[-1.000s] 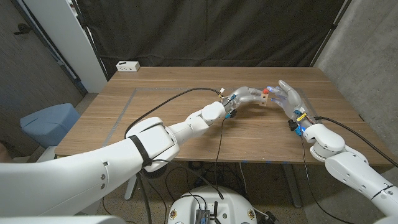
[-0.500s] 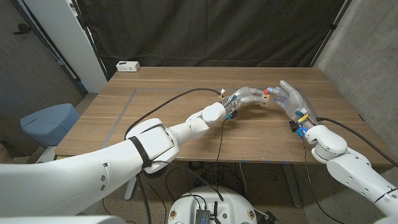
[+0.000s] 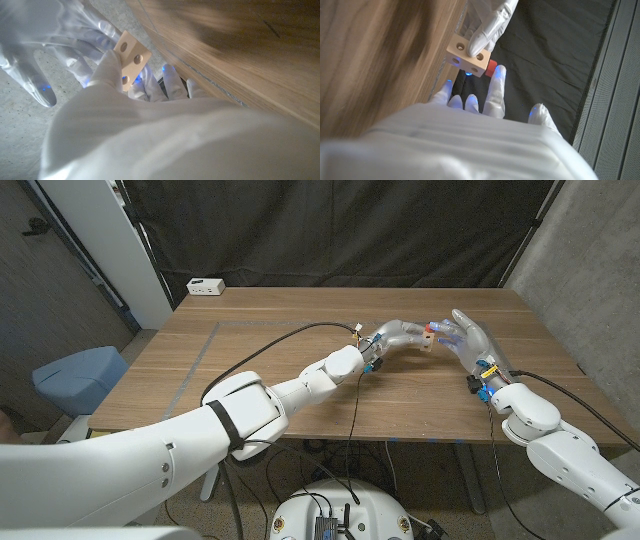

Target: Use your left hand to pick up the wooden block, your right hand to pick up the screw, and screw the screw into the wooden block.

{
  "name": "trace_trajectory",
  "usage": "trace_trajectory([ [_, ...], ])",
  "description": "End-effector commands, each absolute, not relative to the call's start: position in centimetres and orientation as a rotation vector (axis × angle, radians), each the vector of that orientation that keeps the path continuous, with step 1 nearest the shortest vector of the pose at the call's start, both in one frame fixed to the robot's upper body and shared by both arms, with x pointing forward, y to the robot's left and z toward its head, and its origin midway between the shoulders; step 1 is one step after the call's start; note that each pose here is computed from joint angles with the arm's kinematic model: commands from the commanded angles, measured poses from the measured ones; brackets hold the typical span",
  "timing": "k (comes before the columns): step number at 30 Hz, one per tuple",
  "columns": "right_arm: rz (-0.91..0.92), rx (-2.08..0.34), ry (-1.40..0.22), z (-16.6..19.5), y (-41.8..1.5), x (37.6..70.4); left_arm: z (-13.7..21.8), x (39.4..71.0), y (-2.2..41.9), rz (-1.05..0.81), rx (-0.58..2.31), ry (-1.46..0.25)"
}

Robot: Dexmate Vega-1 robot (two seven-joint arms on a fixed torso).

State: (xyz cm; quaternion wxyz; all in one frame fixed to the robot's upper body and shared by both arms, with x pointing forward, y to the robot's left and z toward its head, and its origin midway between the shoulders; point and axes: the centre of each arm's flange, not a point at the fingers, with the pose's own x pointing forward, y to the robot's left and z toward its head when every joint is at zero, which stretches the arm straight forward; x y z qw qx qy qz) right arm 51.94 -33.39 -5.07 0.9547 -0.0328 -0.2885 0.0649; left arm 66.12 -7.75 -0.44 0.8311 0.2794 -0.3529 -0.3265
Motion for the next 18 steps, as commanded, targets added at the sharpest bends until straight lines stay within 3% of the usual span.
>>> trace_trajectory([
  [1, 0.149, -0.038, -0.608, -5.36, -33.33, 51.71, -0.53, 66.02, -7.75, -0.695, 0.591, -0.754],
  [18, 0.098, -0.037, -0.617, -5.58, -33.68, 51.32, -0.51, 65.8, -7.69, -0.696, 0.595, -0.773],
])
